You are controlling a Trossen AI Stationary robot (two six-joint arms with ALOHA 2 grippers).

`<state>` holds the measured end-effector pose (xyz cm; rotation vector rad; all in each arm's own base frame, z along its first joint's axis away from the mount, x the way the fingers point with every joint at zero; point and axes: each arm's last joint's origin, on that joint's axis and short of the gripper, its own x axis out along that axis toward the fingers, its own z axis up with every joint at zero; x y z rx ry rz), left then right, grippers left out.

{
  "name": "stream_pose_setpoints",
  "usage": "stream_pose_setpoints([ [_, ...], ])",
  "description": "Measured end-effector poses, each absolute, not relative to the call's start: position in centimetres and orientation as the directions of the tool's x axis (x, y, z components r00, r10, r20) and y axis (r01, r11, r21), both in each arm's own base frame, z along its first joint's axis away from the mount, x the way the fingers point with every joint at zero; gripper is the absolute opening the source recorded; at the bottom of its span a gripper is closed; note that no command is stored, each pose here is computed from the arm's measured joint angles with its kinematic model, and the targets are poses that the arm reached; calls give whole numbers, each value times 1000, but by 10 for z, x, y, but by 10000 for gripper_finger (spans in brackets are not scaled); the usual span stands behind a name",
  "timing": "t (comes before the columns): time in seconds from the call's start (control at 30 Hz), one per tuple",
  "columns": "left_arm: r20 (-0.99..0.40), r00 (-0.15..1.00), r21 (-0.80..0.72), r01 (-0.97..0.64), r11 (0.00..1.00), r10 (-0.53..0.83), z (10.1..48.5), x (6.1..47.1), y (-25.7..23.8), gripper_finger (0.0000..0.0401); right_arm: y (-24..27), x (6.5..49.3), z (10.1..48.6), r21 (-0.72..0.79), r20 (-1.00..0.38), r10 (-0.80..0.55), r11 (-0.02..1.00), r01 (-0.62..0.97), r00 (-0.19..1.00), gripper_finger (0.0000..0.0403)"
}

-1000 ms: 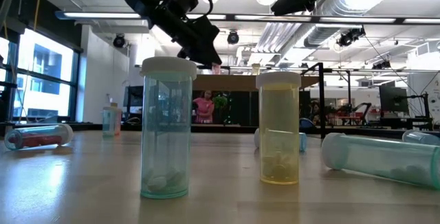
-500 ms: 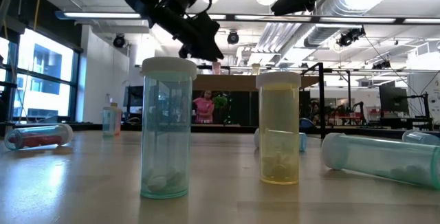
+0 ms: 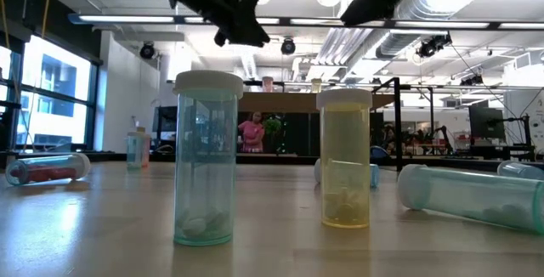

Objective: Pick and place medicine bottles onto shelf by color
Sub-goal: Align the pink pill bottle with the pink bottle on the shelf

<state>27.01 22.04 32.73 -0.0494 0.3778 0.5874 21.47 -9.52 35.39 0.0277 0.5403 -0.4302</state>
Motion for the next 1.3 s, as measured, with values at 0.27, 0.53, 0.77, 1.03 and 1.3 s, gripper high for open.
stream_pose_setpoints([
  [0.27,-429,782,77,-468,881,453,317,270,191,166,-75,215,344,6,-610,-305,921,389,731,165],
  [0.53,-458,810,34,-396,918,366,292,274,159,166,-49,213,333,77,-717,-237,908,413,656,165],
  [0.77,-459,842,28,-305,952,284,279,286,130,165,-20,206,325,31,-788,-280,872,488,549,165],
  [1.03,-446,863,-20,-274,962,236,253,289,110,165,11,209,317,46,-822,-238,878,477,517,165],
  [1.3,-477,861,-57,-230,972,175,237,290,89,165,44,218,299,-14,-859,-250,884,467,447,165],
])
